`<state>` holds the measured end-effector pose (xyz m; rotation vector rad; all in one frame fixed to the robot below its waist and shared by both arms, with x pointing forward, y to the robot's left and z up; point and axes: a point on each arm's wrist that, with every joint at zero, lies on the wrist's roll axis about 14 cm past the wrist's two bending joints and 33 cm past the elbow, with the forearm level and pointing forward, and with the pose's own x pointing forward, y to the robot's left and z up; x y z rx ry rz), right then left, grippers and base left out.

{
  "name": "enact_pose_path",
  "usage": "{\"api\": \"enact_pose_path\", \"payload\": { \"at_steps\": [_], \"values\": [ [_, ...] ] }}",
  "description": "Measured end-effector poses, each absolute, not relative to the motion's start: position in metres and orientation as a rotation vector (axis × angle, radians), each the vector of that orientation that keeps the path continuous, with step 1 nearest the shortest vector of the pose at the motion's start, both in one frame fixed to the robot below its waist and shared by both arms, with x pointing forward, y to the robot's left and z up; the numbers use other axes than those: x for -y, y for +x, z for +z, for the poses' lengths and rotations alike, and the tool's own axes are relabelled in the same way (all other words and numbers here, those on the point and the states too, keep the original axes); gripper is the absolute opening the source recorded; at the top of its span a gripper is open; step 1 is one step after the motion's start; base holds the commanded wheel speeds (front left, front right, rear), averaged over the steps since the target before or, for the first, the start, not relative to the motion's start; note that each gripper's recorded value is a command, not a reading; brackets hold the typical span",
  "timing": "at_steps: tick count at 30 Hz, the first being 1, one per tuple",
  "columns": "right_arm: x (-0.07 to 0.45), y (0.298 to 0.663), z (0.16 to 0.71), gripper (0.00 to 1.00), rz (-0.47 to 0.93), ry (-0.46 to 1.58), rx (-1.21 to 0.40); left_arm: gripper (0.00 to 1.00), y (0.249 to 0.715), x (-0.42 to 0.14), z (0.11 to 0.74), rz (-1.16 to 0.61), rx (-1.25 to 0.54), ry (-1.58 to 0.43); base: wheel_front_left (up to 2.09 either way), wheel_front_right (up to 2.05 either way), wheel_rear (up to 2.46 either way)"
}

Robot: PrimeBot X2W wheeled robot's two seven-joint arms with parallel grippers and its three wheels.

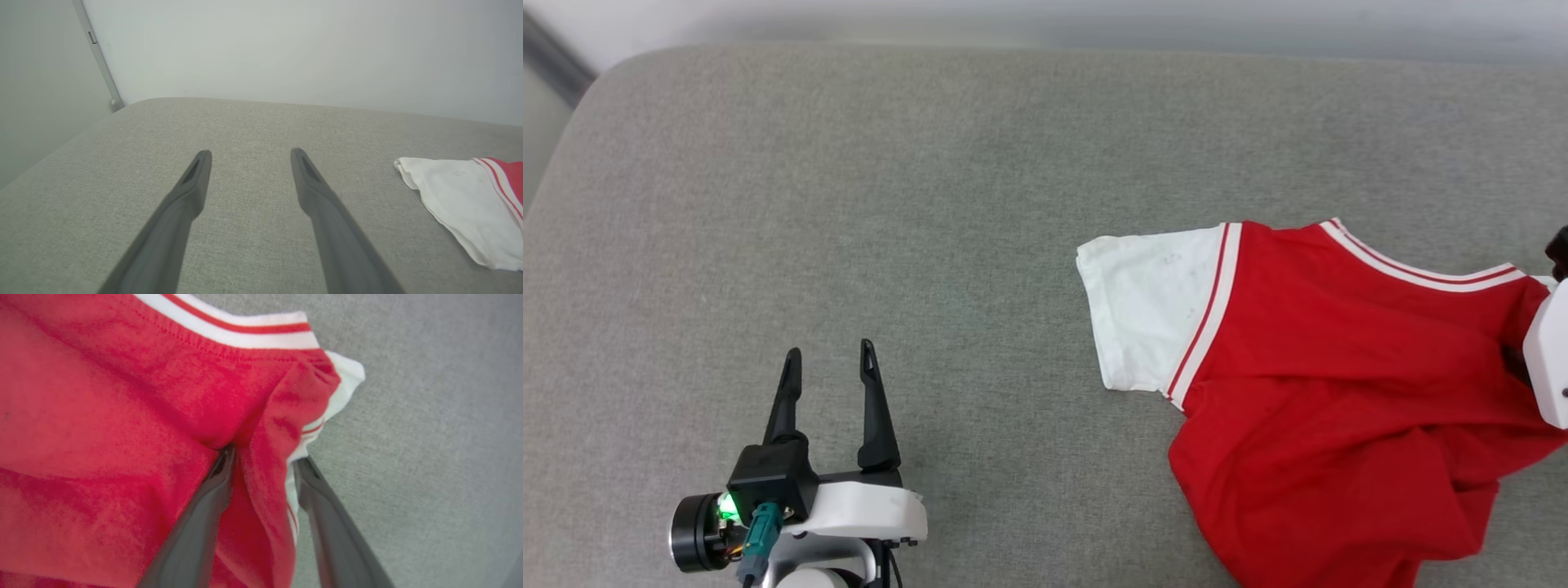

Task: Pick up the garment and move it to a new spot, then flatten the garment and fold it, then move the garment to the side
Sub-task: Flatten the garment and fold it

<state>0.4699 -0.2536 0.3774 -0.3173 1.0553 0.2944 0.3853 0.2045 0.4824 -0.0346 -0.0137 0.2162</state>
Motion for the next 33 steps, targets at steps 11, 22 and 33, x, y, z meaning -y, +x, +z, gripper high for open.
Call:
{"api": "enact_pose_path", "payload": {
  "at_steps": [11, 22, 33],
  "values": [
    [0.264, 0.52, 0.498, 1.0, 0.245, -0.363, -0.418, 1.0, 0.399, -0.2, 0.518, 0.131, 0.129, 0.013, 0.0, 0.0, 0.0],
    [0.242, 0.51, 0.568, 1.0, 0.171, -0.209, 0.134, 1.0, 0.458, -0.188, 0.57, -0.032, 0.283, 0.104, 0.0, 0.0, 0.0],
    [0.215, 0.45, 0.558, 1.0, 0.087, -0.101, 0.246, 1.0, 0.523, -0.143, 0.576, -0.248, 0.182, 0.186, 0.0, 0.0, 0.0]
  ]
}}
